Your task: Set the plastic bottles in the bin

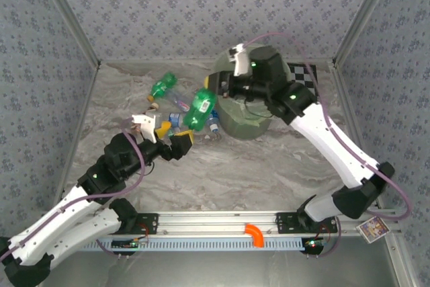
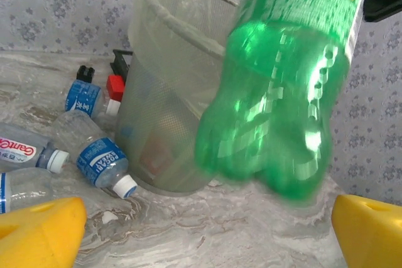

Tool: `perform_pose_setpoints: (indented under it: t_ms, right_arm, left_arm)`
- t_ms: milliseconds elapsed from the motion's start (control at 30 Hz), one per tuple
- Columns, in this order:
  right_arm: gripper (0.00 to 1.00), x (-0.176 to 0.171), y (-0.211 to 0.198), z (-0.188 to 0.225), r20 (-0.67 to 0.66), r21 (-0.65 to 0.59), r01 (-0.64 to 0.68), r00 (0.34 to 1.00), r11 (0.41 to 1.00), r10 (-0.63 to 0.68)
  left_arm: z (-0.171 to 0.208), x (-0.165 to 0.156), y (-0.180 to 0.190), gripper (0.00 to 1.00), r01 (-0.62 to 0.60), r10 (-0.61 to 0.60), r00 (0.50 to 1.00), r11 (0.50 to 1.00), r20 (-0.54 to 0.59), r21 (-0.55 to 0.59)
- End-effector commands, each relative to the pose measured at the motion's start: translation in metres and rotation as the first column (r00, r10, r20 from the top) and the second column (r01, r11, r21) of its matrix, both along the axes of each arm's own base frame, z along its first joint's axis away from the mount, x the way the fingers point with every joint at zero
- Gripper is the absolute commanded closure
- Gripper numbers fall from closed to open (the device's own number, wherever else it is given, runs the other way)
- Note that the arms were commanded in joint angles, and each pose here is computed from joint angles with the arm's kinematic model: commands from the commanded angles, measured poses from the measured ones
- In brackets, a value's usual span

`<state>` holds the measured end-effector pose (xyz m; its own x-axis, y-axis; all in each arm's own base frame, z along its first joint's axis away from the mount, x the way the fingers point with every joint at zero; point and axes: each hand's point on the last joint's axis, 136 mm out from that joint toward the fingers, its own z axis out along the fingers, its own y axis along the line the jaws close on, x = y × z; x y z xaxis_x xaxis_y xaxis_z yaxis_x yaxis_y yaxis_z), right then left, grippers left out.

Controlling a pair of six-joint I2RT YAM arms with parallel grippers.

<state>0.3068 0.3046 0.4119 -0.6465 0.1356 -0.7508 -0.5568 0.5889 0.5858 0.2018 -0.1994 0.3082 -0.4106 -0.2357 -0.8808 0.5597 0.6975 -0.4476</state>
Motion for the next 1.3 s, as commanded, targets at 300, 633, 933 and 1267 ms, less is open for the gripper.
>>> perform_pose_setpoints:
  t_ms: [300,633,933,1267]
  right_arm:
    - [0.72,0.047,-0.170,0.042,0.277,-0.089,0.563,0.806,0.822,-0.523]
    - [0.71,0.096,-0.156,-0.025,0.199,-0.207,0.549,0.834,0.810,-0.515]
    - [0.41,0.111,-0.122,-0.082,0.067,-0.331,0.430,0.899,0.840,-0.434]
    - [0.00,0.092,-0.130,-0.045,0.123,-0.290,0.463,0.886,0.838,-0.447]
  left_arm:
    - [-0.010,0.006,0.017,0.00,-0.097,0.098,0.995,0.995,-0.023,0.009]
    - [-0.024,0.002,0.027,0.00,-0.122,0.122,0.992,0.992,-0.043,0.011]
    - [-0.044,0.010,0.041,0.00,-0.193,0.198,0.978,0.979,-0.073,0.061]
    - [-0.083,0.033,0.063,0.00,-0.333,0.368,0.914,0.921,-0.170,0.203]
